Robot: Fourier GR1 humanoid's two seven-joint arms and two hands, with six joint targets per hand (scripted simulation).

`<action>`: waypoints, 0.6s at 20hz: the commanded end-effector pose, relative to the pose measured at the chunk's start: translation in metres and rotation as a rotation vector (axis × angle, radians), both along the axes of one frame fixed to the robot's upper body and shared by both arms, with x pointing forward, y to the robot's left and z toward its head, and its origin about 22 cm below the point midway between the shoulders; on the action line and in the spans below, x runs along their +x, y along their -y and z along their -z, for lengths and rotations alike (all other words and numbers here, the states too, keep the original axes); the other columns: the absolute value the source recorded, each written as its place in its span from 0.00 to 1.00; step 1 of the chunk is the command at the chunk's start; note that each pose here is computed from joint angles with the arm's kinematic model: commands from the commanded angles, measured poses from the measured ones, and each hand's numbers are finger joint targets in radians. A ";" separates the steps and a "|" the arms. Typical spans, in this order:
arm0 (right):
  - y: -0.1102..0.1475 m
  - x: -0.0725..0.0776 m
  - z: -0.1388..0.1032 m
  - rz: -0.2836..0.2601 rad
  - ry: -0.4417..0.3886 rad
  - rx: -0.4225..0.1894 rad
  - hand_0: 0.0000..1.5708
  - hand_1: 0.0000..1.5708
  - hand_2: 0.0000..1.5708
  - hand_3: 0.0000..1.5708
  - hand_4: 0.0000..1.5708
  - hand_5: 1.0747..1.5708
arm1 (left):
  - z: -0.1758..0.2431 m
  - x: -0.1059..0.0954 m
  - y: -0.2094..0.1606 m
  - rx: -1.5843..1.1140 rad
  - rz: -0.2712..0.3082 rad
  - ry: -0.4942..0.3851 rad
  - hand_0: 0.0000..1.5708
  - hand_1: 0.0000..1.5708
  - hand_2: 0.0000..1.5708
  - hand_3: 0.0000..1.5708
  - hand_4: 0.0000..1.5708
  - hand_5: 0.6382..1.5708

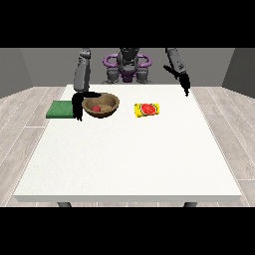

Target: Pick the cup and pour the ball into the bowl, then pick the bowl and place it on the pad

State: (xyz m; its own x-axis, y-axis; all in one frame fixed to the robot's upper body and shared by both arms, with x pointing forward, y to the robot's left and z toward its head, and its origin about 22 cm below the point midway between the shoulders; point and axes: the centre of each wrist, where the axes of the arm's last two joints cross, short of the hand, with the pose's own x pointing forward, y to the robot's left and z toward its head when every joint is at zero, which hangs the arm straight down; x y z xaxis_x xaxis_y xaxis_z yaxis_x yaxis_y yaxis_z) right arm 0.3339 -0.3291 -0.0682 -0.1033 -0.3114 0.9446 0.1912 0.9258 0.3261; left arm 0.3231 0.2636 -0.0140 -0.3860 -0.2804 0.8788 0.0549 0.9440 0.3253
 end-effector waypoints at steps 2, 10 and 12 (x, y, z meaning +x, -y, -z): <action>-0.003 -0.011 0.019 0.073 -0.166 0.024 0.00 0.00 0.00 0.00 0.30 0.96 | -0.021 0.006 0.009 0.008 0.040 0.037 0.00 0.00 0.00 0.00 0.00 0.05; 0.064 -0.075 0.033 0.115 -0.320 -0.758 1.00 1.00 1.00 1.00 0.83 0.99 | -0.061 0.029 0.036 0.047 0.166 0.194 0.00 0.00 0.00 0.00 0.00 0.08; 0.075 -0.086 0.031 0.191 -0.327 -0.819 1.00 1.00 1.00 1.00 0.83 0.99 | -0.060 0.028 0.043 0.045 0.196 0.197 0.00 0.00 0.00 0.00 0.00 0.08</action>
